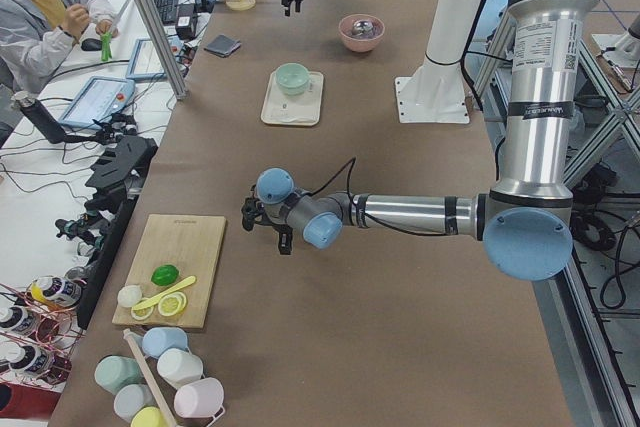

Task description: Stack green bowls together

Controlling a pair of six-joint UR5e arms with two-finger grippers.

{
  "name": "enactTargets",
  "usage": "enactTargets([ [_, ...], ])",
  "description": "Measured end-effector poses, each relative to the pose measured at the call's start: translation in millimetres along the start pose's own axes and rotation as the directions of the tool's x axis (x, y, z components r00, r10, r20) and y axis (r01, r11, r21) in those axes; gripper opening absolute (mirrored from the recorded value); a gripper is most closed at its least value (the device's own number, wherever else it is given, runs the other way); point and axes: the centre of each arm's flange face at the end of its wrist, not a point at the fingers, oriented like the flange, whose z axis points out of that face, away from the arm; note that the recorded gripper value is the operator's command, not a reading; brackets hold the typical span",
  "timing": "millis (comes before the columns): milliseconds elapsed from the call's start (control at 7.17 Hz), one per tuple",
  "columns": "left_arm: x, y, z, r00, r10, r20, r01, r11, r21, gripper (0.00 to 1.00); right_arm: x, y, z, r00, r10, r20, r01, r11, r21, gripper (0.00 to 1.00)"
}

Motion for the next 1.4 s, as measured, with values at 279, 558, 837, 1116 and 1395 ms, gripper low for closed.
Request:
enactTargets([
  [279,14,-1,8,1.000,-0.013,-0.003,0.013,1.000,-0.009,0.29,36,-9,-15,0.999,-0.038,-0.017,0.038,0.999,0.018,1.00],
  [558,14,0,12,1.000,-0.019,0.000,0.019,1.000,-0.016,0.00,54,-12,-18,0.998,-0.052,-0.029,0.052,0.998,0.020,1.00],
  [837,19,-1,11,0.999,-0.031,-0.007,0.031,0.999,-0.017,0.00,65,-15,-24,0.998,-0.053,-0.033,0.054,0.998,0.029,1.00],
  [1116,74,-19,-8,0.990,-0.100,-0.095,0.097,0.995,-0.031,0.00,92,-16,-34,0.996,-0.074,-0.048,0.076,0.996,0.041,1.00],
  [1395,191,-49,-18,0.964,-0.194,-0.183,0.185,0.980,-0.068,0.00,136,-14,-45,0.990,-0.115,-0.077,0.119,0.992,0.047,1.00],
])
